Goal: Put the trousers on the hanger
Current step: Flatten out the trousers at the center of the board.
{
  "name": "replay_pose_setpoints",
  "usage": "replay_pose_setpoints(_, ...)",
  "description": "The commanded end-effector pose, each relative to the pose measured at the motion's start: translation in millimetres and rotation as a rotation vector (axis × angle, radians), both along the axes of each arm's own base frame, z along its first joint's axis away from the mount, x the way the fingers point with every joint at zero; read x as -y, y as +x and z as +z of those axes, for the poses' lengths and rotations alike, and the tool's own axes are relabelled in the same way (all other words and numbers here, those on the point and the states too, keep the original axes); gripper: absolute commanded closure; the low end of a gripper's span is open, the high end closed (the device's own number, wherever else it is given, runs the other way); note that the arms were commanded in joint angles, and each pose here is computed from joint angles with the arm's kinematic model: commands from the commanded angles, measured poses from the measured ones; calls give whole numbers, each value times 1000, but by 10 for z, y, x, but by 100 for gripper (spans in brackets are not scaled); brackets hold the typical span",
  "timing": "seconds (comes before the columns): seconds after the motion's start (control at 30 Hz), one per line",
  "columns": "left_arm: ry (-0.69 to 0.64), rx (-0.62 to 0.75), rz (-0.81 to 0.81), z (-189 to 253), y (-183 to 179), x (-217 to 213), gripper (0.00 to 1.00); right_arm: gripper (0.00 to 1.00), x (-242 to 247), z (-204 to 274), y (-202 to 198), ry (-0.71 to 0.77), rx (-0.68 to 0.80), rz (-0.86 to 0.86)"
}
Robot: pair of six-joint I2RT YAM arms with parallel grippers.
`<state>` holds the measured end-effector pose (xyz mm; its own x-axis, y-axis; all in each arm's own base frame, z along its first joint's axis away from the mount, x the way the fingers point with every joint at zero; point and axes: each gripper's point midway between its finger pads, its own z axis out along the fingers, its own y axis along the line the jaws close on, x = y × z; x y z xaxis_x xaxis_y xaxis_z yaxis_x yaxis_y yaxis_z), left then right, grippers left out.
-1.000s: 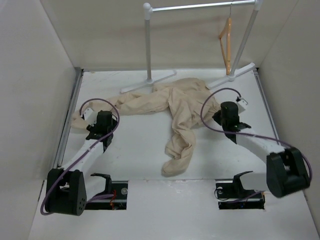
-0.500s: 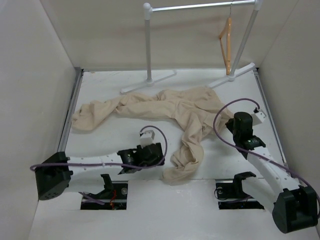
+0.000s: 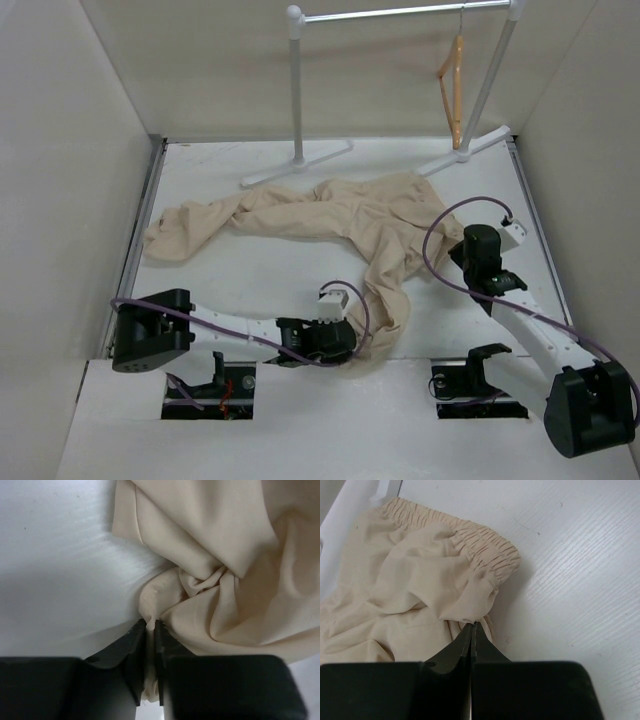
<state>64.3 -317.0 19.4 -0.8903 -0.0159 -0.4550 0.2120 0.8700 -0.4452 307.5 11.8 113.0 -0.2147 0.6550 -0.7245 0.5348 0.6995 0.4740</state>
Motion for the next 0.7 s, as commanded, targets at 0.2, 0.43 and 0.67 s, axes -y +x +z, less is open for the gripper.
replay_pose_setpoints(0.2,-230,272,516,1240,1195,-1130,98,99,-2,128,-26,2,56,9)
replay_pose_setpoints(0.43,-93,615,1159,2196,1373,-3186,97,99,-103,394,-319,7,107,67)
replay_pose_setpoints(0.67,128,680,1398,2496,1203,-3908,95,100,-24,619,-763,-3,166,92)
